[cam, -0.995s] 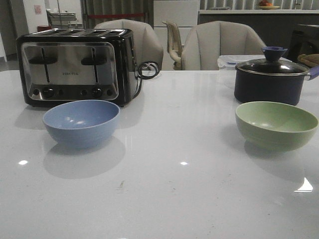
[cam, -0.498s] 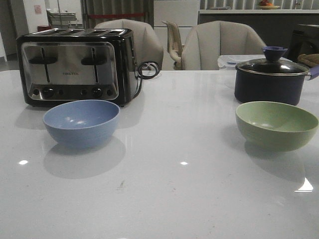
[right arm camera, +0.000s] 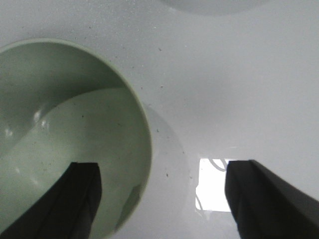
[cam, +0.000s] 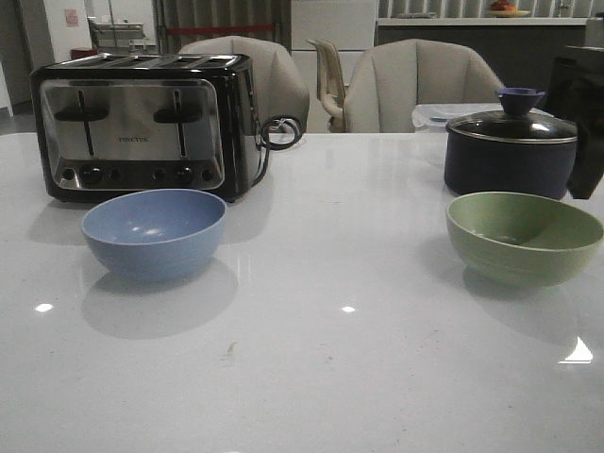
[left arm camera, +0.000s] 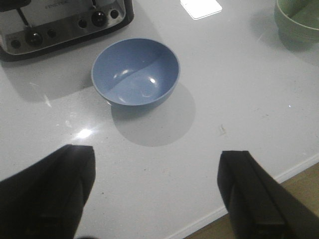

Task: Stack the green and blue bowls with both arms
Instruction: 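Lower the right gripper onto the pale green bowl rim and grasp, then lift the green bowl with the right gripper toward the table center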

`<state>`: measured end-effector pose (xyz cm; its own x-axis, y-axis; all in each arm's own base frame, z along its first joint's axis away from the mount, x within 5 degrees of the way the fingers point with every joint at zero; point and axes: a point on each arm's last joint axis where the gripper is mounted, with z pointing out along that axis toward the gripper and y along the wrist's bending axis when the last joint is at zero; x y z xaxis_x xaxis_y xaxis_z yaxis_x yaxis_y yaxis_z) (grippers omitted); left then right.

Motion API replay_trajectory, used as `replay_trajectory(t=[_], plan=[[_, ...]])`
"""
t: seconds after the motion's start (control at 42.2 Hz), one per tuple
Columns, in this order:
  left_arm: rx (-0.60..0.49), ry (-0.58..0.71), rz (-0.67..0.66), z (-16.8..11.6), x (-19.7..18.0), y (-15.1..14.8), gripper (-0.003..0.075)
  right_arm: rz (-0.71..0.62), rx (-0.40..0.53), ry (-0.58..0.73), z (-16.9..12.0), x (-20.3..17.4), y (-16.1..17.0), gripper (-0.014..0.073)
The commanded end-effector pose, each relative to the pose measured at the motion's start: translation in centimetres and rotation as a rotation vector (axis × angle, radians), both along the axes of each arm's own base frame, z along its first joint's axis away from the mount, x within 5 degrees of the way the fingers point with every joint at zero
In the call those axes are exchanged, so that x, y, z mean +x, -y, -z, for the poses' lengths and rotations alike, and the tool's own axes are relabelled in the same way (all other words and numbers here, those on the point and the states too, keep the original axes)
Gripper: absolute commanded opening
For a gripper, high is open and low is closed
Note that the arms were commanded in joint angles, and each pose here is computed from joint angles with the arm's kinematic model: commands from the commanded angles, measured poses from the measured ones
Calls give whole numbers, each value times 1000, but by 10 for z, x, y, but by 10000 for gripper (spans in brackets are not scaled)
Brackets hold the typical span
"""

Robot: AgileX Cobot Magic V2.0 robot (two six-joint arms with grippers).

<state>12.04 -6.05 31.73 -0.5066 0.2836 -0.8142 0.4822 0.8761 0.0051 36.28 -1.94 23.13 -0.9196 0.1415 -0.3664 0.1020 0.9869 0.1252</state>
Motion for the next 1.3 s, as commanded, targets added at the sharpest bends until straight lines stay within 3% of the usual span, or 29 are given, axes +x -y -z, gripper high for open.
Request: replay_trajectory(t=[0.0,0.166,0.355,0.498,0.735,0.9,1.066,1.28], plan=[[-59,93,9,-16,3,4,564,-23,36,49,-12,14,-1,610],[-59,93,9,-16,3,4,564,-72,68,-26,6,31,-3,581],[-59,93,9,-16,3,4,564,-81,71,-45,9,35,-3,325],[-59,93,9,-16,3,4,564,-85,71,-48,8,34,-3,209],[-59,93,9,-16,3,4,564,-102,58,11,-16,27,-4,78],[-59,93,9,-16,3,4,564,-125,54,91,-51,15,-12,55],[-59,93,9,-16,3,4,564,-232,64,161,-79,-1,-51,55],[-59,93,9,-16,3,4,564,-465,80,130,-71,-14,-134,55]])
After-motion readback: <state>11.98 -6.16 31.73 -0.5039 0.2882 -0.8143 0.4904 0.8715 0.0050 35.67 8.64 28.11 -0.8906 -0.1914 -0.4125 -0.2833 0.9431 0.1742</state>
